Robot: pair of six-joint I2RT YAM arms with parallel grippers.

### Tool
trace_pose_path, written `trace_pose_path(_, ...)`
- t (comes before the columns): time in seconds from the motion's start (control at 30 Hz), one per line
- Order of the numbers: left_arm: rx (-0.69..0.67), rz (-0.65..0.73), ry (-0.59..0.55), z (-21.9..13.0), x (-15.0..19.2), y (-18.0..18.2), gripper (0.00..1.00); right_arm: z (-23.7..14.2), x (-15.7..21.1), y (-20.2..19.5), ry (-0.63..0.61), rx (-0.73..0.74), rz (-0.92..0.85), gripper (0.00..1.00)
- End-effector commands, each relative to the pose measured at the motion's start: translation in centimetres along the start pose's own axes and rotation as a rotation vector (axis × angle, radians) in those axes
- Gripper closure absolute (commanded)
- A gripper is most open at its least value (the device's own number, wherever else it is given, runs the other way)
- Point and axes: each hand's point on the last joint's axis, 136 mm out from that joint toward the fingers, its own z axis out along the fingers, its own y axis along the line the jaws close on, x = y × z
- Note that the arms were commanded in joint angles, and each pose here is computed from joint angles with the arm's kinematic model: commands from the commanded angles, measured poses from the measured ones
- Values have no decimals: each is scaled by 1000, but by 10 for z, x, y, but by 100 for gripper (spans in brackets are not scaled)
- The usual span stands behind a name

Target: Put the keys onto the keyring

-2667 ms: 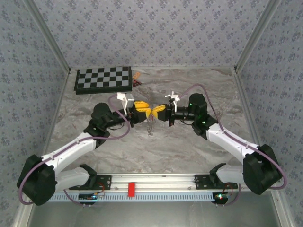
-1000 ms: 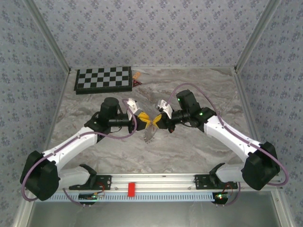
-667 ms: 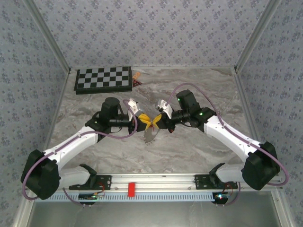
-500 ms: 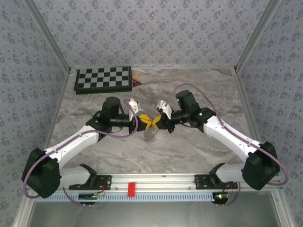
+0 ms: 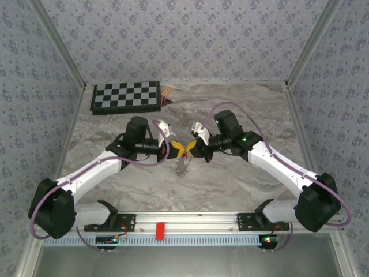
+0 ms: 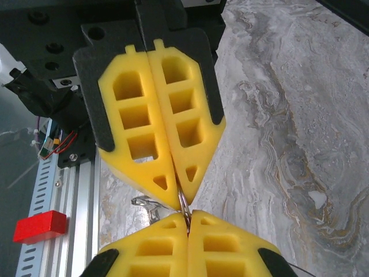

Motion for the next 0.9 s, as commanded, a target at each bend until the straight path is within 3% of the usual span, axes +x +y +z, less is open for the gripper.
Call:
trace_pose_path(0.0,28,39,-28,-2,-16,-6,100,-1,-12,4,-24,-13,-40,100)
trace_pose_path(0.17,15,42,-49,-3,-21,-5,100,-4,-13,1,-34,10,-36,98)
trace_pose_path(0.3,-3,51,-103,-6,-31,-4,100,-20,-29,-1,-134,25,-3,76)
trace_pose_path(0.63,-82,90,-306,-20,-72,0,100,-62,-49,-27,-362,214,59,66)
trace_pose_path(0.87,-113,90,-430,-28,-100,4,100,-76,-65,-25,-479,211,86,65)
